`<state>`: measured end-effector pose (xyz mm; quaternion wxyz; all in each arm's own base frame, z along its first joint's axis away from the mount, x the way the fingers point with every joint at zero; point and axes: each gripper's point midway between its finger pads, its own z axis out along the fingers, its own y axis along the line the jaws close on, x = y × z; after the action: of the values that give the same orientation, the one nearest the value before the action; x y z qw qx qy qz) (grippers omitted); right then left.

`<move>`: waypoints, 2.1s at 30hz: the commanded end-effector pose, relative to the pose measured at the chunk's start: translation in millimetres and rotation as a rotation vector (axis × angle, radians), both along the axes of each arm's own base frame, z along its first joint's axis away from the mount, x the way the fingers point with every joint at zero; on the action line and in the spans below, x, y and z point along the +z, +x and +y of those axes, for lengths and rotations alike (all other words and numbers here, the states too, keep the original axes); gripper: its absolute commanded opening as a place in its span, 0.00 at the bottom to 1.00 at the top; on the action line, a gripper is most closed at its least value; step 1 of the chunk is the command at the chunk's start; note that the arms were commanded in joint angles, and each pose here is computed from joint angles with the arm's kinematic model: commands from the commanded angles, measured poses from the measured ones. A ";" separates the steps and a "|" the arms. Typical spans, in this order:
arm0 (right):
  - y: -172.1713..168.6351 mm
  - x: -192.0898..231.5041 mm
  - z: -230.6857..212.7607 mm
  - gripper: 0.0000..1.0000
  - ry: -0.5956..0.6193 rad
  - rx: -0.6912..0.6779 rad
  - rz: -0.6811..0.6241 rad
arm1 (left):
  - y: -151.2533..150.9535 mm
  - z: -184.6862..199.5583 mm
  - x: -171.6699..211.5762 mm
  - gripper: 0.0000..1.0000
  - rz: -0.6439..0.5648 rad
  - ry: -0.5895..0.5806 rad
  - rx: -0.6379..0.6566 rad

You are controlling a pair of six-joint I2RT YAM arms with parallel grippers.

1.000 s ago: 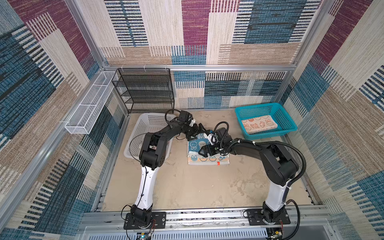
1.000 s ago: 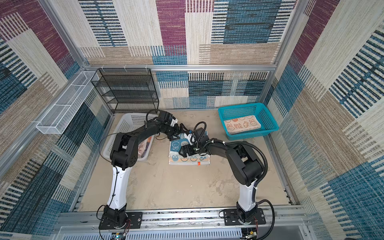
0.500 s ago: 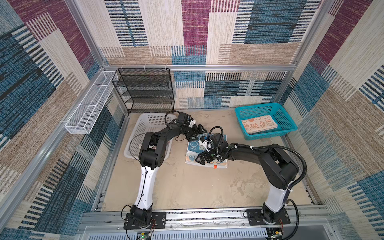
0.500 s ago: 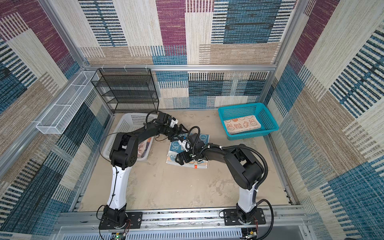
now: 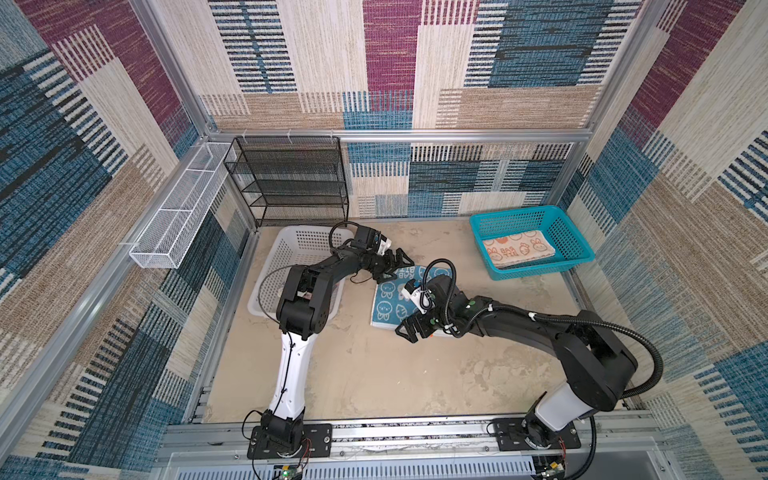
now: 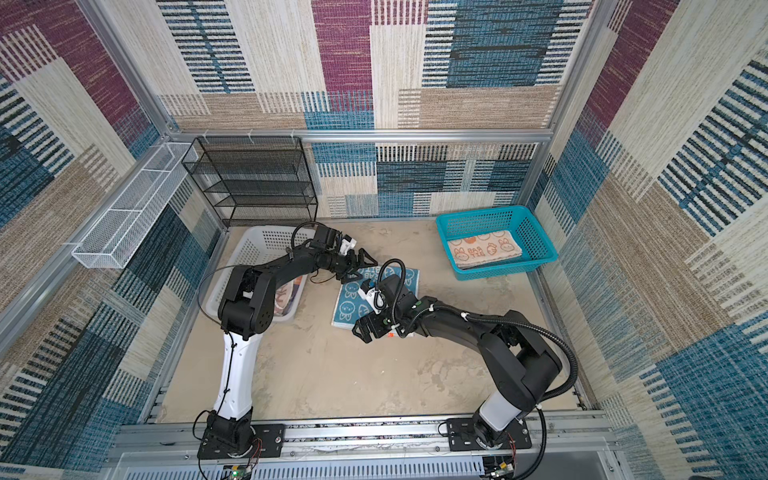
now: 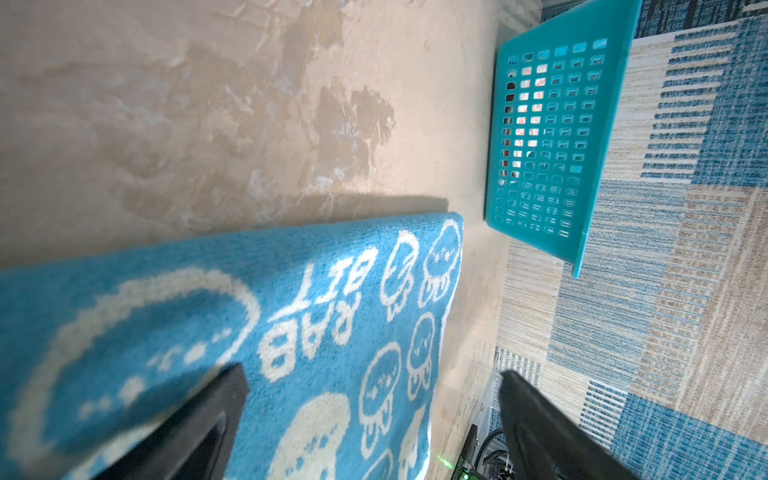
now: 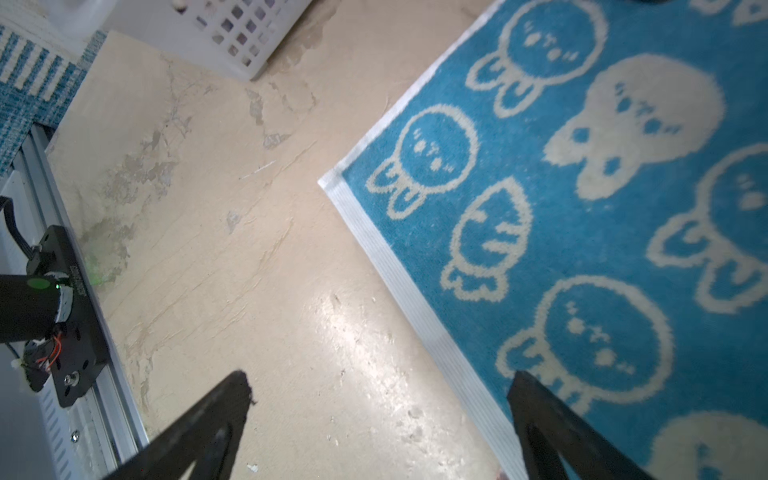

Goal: Fold and stack the towels

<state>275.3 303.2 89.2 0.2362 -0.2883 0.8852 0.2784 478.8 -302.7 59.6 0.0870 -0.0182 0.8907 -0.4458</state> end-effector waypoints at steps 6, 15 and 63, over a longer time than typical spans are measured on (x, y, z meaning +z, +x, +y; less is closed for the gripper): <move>71.2 50.1 -66.4 0.99 0.162 -0.354 -0.037 | -2.0 13.8 44.6 0.99 -0.015 0.069 0.057; 140.1 65.8 -75.9 0.99 0.302 -0.388 -0.010 | -15.0 21.5 63.3 0.99 -0.041 0.017 0.137; 190.6 36.3 -83.5 0.99 0.377 -0.377 0.106 | -71.8 8.9 48.7 0.99 -0.121 0.189 0.080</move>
<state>467.5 216.2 126.7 0.3010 -0.0622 0.8666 0.3931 403.4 -296.0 121.7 0.1690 -0.0375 0.9077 -0.3823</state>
